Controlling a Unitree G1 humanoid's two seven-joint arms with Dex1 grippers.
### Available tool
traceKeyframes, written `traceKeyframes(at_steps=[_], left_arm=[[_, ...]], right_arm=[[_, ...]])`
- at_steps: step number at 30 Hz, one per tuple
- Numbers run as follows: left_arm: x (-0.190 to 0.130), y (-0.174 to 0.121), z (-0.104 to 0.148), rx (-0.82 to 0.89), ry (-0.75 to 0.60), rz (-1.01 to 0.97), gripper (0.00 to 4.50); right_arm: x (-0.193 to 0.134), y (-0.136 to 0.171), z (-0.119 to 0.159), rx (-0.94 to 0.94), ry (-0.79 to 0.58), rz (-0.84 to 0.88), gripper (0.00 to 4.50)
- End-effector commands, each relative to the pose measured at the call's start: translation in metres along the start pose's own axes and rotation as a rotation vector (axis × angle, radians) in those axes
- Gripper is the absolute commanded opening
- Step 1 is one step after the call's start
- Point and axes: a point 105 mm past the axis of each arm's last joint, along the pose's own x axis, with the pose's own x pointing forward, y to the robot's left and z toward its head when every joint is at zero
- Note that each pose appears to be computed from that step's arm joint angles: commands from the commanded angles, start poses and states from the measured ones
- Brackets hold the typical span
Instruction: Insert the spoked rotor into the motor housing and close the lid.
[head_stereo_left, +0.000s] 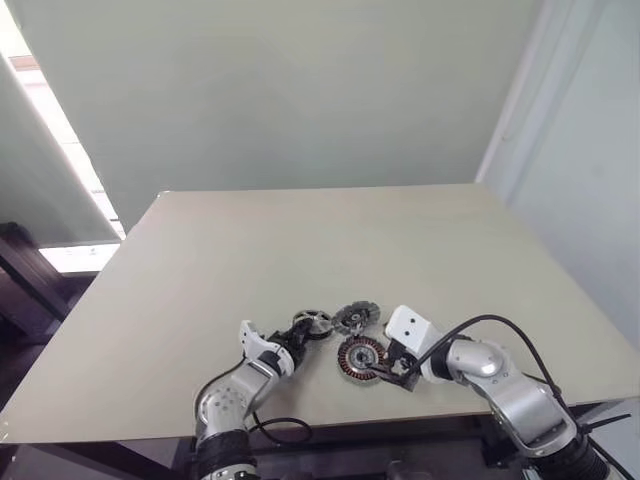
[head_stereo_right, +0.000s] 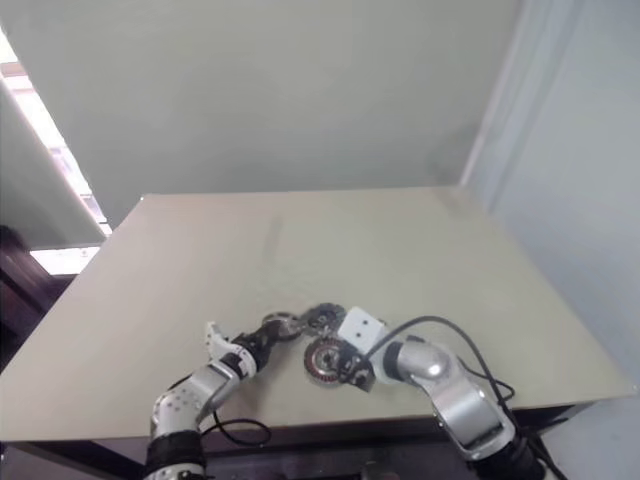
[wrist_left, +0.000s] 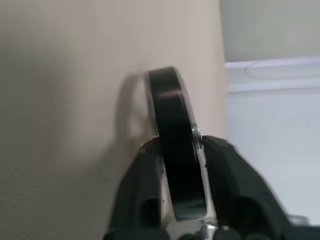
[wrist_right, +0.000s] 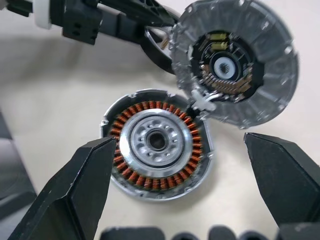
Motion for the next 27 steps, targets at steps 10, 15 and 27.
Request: traceKeyframes(at_steps=[10,15,27], left_arm=[[-0.027,-0.038,0.037,0.033,0.003,-0.177,1.08],[-0.03,-0.037,0.022,0.011,0.042,-0.184,1.08],[-0.043,-0.01,0.015,-0.035,0.039,-0.093,1.08]], right_arm=[[-0.015,0.001,-0.002,0.059,-0.051,0.006,1.46],[-0.016,0.0,-0.002,0.065,-0.049,-0.005,0.05],[-0.018,-0.009,-0.003,0.045,-0.022,-0.045,0.42]])
